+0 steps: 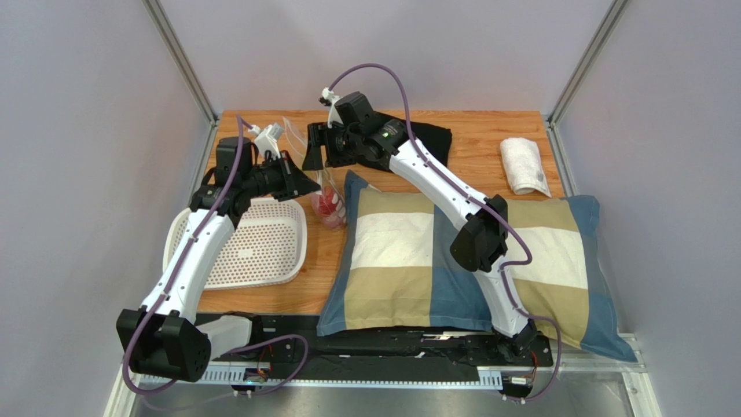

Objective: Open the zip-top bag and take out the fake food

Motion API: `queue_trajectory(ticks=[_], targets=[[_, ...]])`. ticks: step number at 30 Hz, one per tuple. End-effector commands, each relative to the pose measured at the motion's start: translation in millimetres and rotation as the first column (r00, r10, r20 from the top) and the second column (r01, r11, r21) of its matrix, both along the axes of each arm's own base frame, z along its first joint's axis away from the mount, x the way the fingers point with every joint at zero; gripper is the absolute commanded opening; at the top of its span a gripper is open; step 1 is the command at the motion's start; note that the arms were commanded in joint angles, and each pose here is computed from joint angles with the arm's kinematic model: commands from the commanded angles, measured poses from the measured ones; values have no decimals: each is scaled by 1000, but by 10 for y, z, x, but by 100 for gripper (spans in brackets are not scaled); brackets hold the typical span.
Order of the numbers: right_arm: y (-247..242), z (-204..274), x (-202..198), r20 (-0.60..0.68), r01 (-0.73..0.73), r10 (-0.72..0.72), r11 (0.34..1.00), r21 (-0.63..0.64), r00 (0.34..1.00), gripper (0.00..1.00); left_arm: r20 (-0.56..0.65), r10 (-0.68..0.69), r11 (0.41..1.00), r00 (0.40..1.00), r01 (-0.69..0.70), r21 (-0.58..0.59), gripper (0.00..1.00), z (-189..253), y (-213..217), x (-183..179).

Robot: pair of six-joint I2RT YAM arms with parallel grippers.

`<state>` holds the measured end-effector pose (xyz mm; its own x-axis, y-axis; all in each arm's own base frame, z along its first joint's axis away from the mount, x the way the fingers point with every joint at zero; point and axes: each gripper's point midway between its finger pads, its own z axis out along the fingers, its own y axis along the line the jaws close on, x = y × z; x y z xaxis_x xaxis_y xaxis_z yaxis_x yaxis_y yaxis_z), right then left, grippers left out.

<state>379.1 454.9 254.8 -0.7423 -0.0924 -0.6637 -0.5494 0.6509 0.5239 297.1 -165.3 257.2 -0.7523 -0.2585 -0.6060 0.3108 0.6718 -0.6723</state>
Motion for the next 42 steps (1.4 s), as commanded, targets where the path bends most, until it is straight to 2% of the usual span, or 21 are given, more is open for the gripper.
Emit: queue_trajectory(ticks=[1,4,12,14,21,24,25,31,34,38,39,41,42], targets=[[-49,137,134,70,34,-34,999,-6,997,68,36,-11,1000,999,12,-16,0,85,-37,3],[-35,159,167,80,42,-41,999,1,996,63,30,-23,1000,999,23,-14,0,68,-46,-22],[17,227,227,102,51,-54,998,26,993,63,19,-42,999,999,42,-4,0,7,-52,-67],[14,195,238,97,53,-55,998,21,994,59,18,-47,999,999,48,-7,0,8,-57,-77],[17,187,271,96,62,-64,998,26,993,56,14,-57,998,998,57,-2,0,-31,-58,-105],[-5,185,301,94,69,-72,997,27,993,47,13,-58,998,998,58,1,0,-41,-52,-121],[-13,182,306,92,72,-74,997,27,993,41,11,-58,998,998,58,3,0,-49,-51,-124],[-68,223,369,89,80,-84,996,44,992,41,-1,-63,998,998,63,11,0,-110,-44,-150],[-58,183,355,70,75,-78,996,45,995,47,3,-62,998,998,62,17,0,-105,-36,-149],[-39,164,340,70,60,-63,997,43,996,37,7,-66,998,998,66,20,0,-89,-36,-149],[-31,146,342,73,53,-56,998,40,996,28,7,-67,998,998,67,19,0,-85,-37,-154],[7,125,304,63,17,-20,999,49,998,22,11,-66,998,998,66,16,0,-67,-37,-163],[23,95,295,53,9,-12,999,50,999,14,10,-63,998,998,62,17,0,-69,-34,-160]])
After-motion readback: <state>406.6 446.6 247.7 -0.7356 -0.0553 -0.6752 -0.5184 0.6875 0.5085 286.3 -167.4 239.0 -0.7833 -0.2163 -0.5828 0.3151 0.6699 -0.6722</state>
